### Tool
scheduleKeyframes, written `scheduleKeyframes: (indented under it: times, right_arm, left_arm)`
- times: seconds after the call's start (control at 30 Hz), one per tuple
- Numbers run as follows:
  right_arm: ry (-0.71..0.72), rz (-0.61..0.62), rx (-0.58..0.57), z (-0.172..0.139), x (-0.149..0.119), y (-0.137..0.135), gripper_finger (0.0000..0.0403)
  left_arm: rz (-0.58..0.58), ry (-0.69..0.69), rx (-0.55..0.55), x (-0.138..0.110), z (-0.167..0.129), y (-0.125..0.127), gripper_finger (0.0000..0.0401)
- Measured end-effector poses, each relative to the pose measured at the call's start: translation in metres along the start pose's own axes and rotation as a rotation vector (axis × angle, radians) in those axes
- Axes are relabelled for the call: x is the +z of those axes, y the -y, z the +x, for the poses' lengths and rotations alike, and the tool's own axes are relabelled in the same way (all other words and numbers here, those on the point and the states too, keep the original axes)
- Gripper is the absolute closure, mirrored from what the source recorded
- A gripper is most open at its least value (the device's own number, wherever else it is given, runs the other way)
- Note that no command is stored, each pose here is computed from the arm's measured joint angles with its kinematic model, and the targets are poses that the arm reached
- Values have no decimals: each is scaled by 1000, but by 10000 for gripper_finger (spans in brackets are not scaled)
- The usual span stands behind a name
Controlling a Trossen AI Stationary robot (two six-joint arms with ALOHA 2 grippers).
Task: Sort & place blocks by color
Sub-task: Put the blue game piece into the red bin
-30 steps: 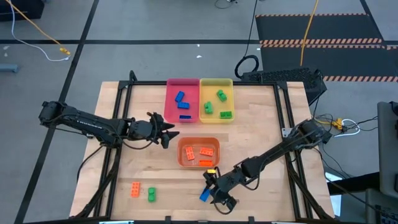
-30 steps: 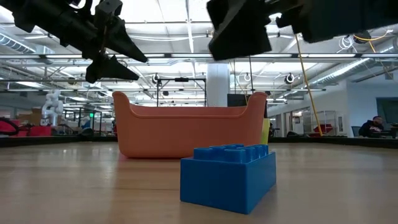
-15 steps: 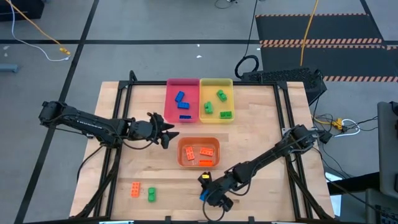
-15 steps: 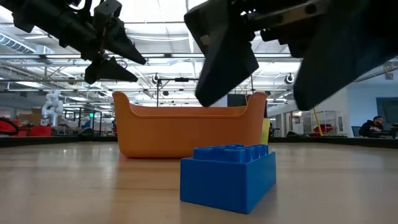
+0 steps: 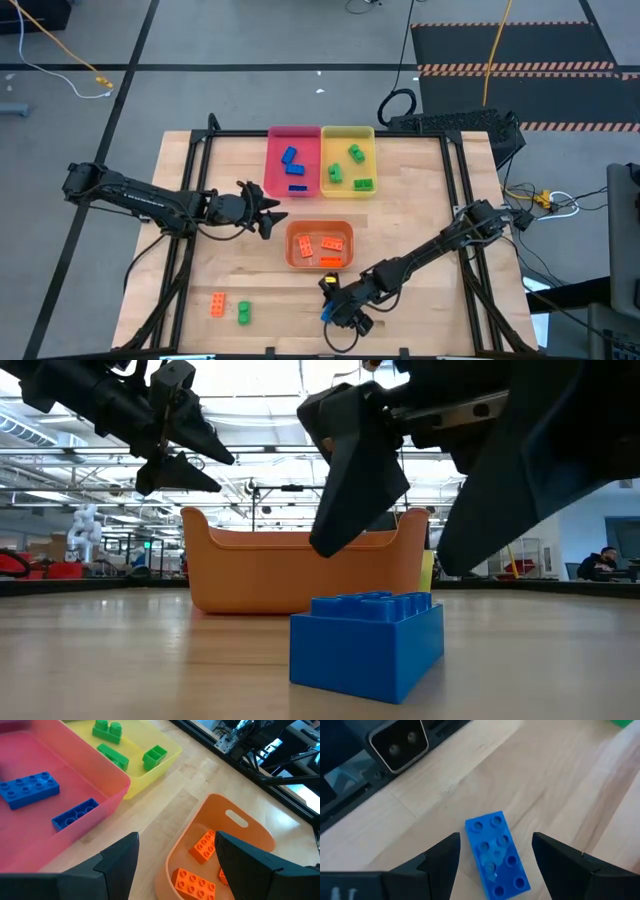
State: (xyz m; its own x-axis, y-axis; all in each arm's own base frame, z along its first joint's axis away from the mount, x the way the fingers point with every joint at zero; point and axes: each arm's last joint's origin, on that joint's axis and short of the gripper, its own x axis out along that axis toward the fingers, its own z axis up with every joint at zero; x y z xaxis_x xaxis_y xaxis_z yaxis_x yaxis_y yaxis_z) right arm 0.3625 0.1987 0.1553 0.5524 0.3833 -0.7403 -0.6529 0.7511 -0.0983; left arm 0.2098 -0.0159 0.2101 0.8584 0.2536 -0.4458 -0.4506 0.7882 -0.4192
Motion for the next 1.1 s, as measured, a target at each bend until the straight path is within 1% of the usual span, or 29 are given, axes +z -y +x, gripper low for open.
scheduleKeyframes:
  times: [0.27,0.4,0.53,0.77,0.9,1.1]
  right_arm:
    - [-17,17,0,3,-11,-2,161]
    - [6,27,-6,5,-15,-2,161]
    - [-9,27,-28,6,-21,-3,161]
    - [15,33,-32,9,-28,-4,162]
    - [12,35,-31,9,-31,-4,179]
    - [34,45,-36,10,-31,-4,225]
  left_arm:
    - [0,0,0,0,0,0,141]
    - [-2,0,0,0,0,0,141]
    - [-4,0,-1,0,0,0,141]
    - [-7,0,-1,0,0,0,141]
    - [-7,0,0,0,0,0,141]
    - [-7,0,-1,0,0,0,141]
